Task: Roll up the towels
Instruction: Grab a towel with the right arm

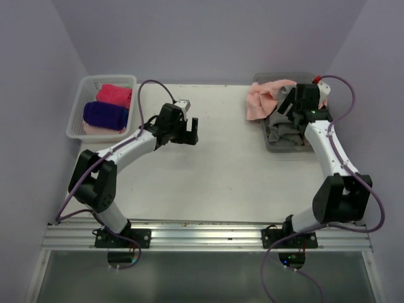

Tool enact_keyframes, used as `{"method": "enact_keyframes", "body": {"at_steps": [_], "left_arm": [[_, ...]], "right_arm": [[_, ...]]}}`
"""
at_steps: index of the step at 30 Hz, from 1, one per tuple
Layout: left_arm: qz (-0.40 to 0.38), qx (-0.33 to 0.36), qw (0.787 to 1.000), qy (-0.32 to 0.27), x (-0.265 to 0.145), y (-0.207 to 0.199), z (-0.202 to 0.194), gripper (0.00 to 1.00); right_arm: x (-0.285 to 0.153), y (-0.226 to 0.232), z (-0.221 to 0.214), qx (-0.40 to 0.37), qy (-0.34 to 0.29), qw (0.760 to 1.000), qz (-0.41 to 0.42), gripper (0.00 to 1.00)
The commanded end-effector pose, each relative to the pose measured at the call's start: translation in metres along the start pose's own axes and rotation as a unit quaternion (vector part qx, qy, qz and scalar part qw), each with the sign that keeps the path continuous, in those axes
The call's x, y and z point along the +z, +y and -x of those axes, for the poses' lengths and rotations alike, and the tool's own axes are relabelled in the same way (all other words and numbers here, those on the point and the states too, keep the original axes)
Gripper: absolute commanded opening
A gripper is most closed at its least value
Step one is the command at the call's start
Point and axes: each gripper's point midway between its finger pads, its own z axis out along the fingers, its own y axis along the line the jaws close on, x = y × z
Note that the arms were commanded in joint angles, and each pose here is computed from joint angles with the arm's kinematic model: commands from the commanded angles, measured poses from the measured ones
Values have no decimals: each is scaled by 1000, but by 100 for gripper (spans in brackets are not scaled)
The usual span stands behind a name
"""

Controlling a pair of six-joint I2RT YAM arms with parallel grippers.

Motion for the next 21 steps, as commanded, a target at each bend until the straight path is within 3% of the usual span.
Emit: {"method": "enact_keyframes", "body": {"at_steps": [1,4,5,10,15,21], "left_arm": [[-33,0,999,-36,-19,-16,30,100],[-35,0,999,-37,-19,-18,34,100],[-34,0,999,-38,-19,-17,34,100],[-26,1,999,-36,-16,-15,34,100],[-9,2,999,-31,-13,-9,33,100],[31,-2,999,-35,-16,5,41,100]], "right_arm": [[26,24,5,28,24,999,34,94],[36,31,10,31,29,999,29,72],[40,31,6,28,38,999,24,51],[33,34,18,32,23,999,33,2],[6,40,35,37,-2,997,71,0],[-79,70,80,23,-79,983,164,0]]}}
